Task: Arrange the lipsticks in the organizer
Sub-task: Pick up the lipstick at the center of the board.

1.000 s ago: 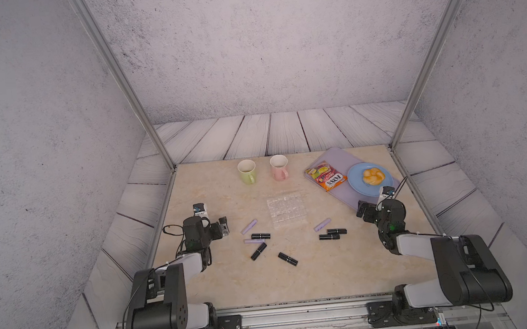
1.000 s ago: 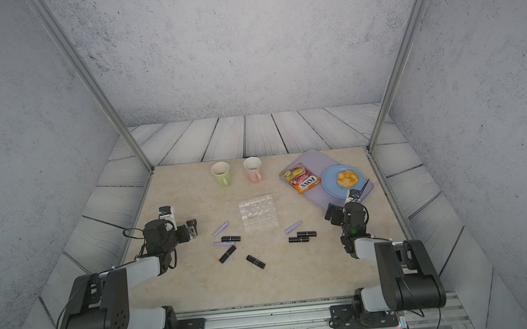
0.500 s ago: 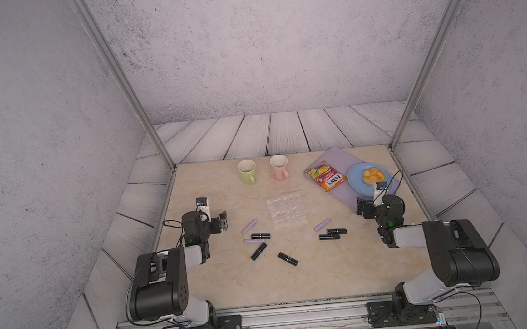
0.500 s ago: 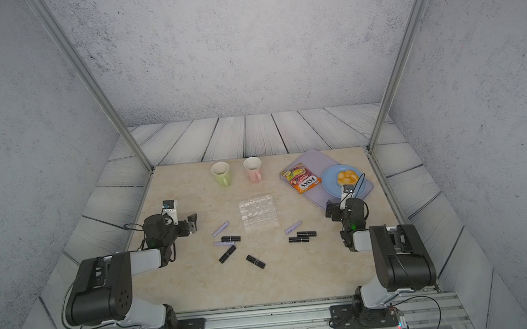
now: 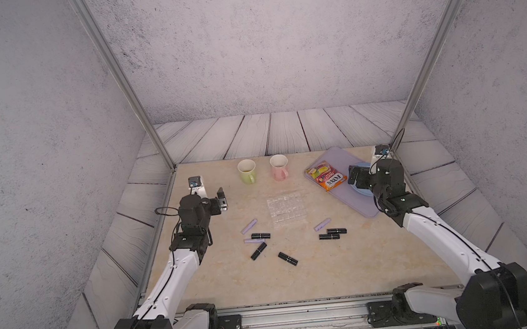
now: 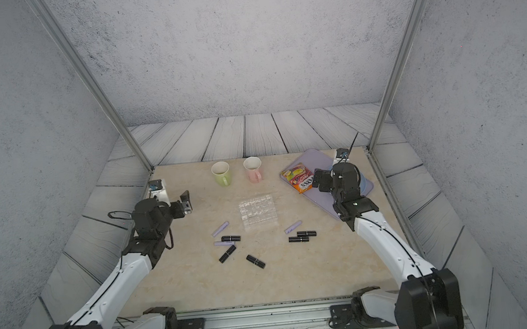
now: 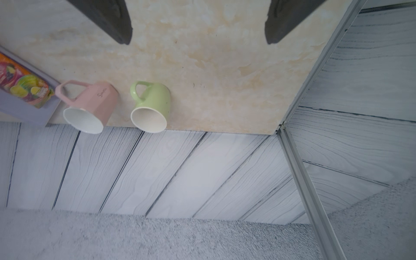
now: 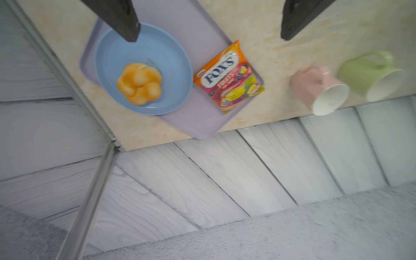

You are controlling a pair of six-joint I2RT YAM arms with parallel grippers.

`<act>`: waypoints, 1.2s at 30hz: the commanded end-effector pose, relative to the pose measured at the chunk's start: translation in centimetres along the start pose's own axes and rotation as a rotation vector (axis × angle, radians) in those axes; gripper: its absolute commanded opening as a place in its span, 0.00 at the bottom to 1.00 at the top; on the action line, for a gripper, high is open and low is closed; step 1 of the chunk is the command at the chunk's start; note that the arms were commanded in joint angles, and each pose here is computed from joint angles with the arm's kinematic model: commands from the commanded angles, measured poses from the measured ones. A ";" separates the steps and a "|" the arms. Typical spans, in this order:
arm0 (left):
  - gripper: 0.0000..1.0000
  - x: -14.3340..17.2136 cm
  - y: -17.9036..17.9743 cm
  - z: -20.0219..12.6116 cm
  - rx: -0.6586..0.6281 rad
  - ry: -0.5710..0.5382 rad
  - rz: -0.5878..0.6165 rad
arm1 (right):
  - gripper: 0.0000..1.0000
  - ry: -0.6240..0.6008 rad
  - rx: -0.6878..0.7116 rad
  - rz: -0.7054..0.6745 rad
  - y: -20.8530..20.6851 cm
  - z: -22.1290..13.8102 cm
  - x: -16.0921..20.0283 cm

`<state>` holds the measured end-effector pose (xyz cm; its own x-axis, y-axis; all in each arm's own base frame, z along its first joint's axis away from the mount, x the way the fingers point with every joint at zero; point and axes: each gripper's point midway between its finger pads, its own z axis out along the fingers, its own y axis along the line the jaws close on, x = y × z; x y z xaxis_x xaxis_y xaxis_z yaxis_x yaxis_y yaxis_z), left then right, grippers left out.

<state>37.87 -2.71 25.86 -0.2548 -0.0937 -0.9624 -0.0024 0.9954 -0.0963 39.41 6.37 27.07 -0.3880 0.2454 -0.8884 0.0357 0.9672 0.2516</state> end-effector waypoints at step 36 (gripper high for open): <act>0.76 11.6 -17.7 -7.5 0.398 0.519 0.016 | 0.43 0.802 0.193 0.127 5.7 1.2 21.3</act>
<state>27.18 -20.78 18.13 -0.7243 0.0436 -0.6881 0.3235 0.9028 -0.2833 31.77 17.88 9.72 -0.9171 0.2713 -0.2921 0.2042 0.9490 0.2404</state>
